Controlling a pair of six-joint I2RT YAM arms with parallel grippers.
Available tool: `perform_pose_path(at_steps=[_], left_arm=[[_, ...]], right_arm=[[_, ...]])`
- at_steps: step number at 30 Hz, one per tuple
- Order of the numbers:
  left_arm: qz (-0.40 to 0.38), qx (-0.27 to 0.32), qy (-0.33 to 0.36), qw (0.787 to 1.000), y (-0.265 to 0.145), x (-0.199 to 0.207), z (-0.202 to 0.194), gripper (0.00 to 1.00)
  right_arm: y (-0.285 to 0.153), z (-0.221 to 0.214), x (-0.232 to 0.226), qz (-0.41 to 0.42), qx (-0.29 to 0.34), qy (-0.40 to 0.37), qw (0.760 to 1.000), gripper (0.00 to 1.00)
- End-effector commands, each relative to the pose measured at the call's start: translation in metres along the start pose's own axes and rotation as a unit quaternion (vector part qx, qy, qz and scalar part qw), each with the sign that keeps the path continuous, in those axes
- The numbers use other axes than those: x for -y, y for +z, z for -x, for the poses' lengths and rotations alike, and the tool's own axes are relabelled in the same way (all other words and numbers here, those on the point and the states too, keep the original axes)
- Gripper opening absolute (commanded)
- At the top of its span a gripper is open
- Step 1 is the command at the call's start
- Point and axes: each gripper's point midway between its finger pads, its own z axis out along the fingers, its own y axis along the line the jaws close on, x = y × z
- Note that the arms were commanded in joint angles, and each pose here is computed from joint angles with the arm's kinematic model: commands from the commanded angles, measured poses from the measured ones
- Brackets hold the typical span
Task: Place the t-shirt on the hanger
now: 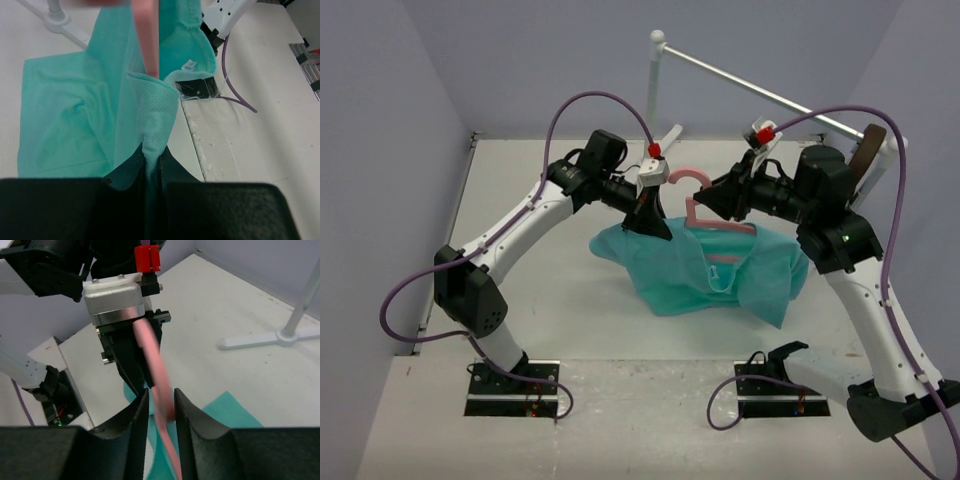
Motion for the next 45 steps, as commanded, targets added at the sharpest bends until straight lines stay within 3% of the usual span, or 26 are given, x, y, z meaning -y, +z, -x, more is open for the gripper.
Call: perform_pose_path(at_steps=[1, 4, 6, 7, 9, 10, 12, 14, 16, 21, 23, 25, 26, 27, 28, 30, 34, 35, 37, 39, 40, 45], left_arm=[[-0.027, 0.019, 0.057, 0.998, -0.004, 0.021, 0.025, 0.00], [-0.016, 0.017, 0.061, 0.998, -0.005, 0.020, 0.026, 0.00], [-0.019, 0.019, 0.065, 0.998, -0.006, 0.023, 0.028, 0.00], [-0.020, 0.020, 0.065, 0.997, -0.006, 0.024, 0.029, 0.00], [-0.025, 0.024, 0.065, 0.997, -0.006, 0.024, 0.032, 0.00], [-0.028, 0.024, 0.062, 0.997, -0.006, 0.024, 0.032, 0.02], [-0.029, 0.025, 0.057, 0.998, -0.006, 0.025, 0.033, 0.26], [0.015, 0.016, 0.041, 0.999, -0.011, 0.014, 0.036, 0.92], [0.094, 0.008, 0.037, 0.995, -0.028, -0.005, 0.034, 1.00], [0.221, 0.067, 0.016, 0.973, -0.104, -0.022, 0.024, 1.00], [0.246, 0.086, 0.013, 0.965, -0.125, -0.024, 0.018, 0.97], [0.267, 0.098, -0.004, 0.959, -0.140, -0.035, 0.002, 0.88], [0.268, 0.101, -0.013, 0.958, -0.143, -0.039, -0.002, 0.83], [0.257, 0.106, -0.022, 0.960, -0.143, -0.042, -0.003, 0.71], [0.249, 0.111, -0.037, 0.962, -0.142, -0.046, -0.005, 0.67], [0.242, 0.124, -0.045, 0.961, -0.145, -0.057, -0.003, 0.71], [0.155, 0.144, -0.027, 0.977, -0.135, -0.035, 0.004, 0.70], [0.143, 0.147, -0.022, 0.978, -0.133, -0.031, 0.004, 0.65], [0.135, 0.152, -0.021, 0.979, -0.131, -0.026, 0.001, 0.40], [0.135, 0.152, -0.024, 0.979, -0.130, -0.027, -0.004, 0.08], [0.141, 0.152, -0.029, 0.978, -0.130, -0.029, -0.007, 0.01], [0.204, 0.150, -0.057, 0.966, -0.143, -0.050, -0.008, 0.00]], right_arm=[[0.005, 0.028, -0.016, 0.047, 0.037, -0.026, 0.998, 0.25], [-0.002, 0.027, 0.000, -0.013, 0.047, -0.021, 0.999, 0.56], [-0.005, 0.019, 0.005, -0.025, 0.051, -0.021, 0.998, 0.61], [-0.006, 0.020, -0.001, -0.009, 0.056, -0.028, 0.998, 0.54], [-0.006, 0.018, -0.023, 0.060, 0.051, -0.037, 0.996, 0.00], [-0.004, 0.017, -0.028, 0.079, 0.047, -0.038, 0.995, 0.00], [-0.002, 0.015, -0.034, 0.117, 0.044, -0.036, 0.991, 0.00], [-0.006, 0.021, -0.027, 0.111, 0.054, -0.026, 0.992, 0.00], [-0.020, 0.030, -0.019, 0.090, 0.075, -0.024, 0.993, 0.00], [-0.050, 0.047, -0.016, 0.070, 0.115, -0.041, 0.990, 0.00], [-0.054, 0.053, -0.019, 0.073, 0.121, -0.047, 0.989, 0.00], [-0.059, 0.058, -0.022, 0.077, 0.124, -0.054, 0.988, 0.00], [-0.061, 0.060, -0.023, 0.079, 0.124, -0.058, 0.987, 0.00], [-0.062, 0.061, -0.024, 0.080, 0.125, -0.061, 0.987, 0.00], [-0.063, 0.062, -0.025, 0.084, 0.124, -0.064, 0.987, 0.00], [-0.063, 0.062, -0.028, 0.094, 0.121, -0.067, 0.986, 0.00], [-0.062, 0.063, -0.019, 0.083, 0.122, -0.062, 0.987, 0.00], [-0.062, 0.064, -0.018, 0.080, 0.123, -0.062, 0.987, 0.00], [-0.063, 0.067, -0.014, 0.073, 0.125, -0.060, 0.988, 0.00], [-0.063, 0.070, -0.012, 0.075, 0.127, -0.056, 0.988, 0.00], [-0.064, 0.071, -0.013, 0.078, 0.128, -0.050, 0.987, 0.00], [-0.067, 0.075, -0.014, 0.072, 0.136, -0.055, 0.987, 0.00]])
